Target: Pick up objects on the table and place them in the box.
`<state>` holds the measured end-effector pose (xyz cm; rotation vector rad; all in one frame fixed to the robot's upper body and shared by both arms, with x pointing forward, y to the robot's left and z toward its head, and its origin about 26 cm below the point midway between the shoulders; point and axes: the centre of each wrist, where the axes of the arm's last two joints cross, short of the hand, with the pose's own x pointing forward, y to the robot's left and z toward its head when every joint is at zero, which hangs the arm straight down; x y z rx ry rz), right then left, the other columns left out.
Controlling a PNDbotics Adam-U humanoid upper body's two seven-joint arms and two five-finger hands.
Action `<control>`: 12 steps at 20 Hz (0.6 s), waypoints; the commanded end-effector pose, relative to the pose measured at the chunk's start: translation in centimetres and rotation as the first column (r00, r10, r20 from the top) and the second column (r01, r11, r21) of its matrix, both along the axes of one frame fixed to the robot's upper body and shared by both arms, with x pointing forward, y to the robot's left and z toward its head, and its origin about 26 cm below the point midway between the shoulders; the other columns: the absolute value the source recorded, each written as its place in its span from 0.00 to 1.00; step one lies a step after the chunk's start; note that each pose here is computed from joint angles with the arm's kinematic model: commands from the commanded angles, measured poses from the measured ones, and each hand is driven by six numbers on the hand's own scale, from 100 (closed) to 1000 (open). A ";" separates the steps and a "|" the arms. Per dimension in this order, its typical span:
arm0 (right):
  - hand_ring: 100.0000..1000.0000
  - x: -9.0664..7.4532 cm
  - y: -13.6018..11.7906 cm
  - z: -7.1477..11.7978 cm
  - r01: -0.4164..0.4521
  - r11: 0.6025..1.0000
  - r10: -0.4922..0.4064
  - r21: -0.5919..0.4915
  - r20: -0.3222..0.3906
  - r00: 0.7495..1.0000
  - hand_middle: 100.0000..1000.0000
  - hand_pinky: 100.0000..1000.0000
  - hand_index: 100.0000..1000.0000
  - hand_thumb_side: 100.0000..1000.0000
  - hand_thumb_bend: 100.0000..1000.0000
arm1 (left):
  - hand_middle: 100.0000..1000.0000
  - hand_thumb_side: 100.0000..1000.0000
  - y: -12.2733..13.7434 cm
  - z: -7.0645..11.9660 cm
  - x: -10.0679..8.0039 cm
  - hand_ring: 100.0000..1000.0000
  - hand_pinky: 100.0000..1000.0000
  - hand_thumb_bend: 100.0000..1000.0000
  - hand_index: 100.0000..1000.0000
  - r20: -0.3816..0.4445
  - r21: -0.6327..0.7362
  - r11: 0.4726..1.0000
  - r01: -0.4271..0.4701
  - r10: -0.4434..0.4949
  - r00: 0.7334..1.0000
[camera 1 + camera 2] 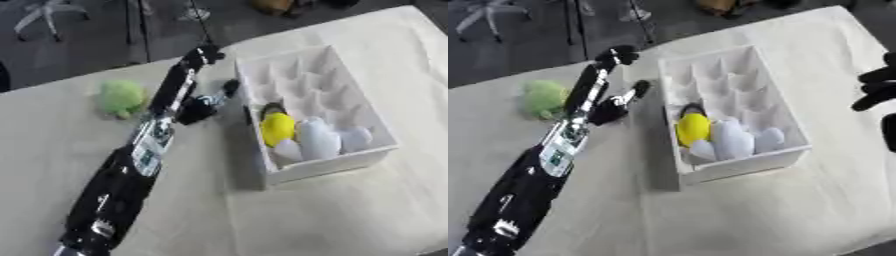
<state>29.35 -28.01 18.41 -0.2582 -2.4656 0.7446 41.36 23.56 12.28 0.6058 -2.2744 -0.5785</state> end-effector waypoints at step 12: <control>0.52 -0.7 -1.2 0.3 0.090 0.996 -0.090 -0.017 0.022 0.996 0.67 0.72 0.90 0.72 0.30 | 0.75 0.83 11.7 3.7 -10.6 0.67 0.94 0.50 0.77 0.075 -0.319 0.948 0.008 0.017 0.997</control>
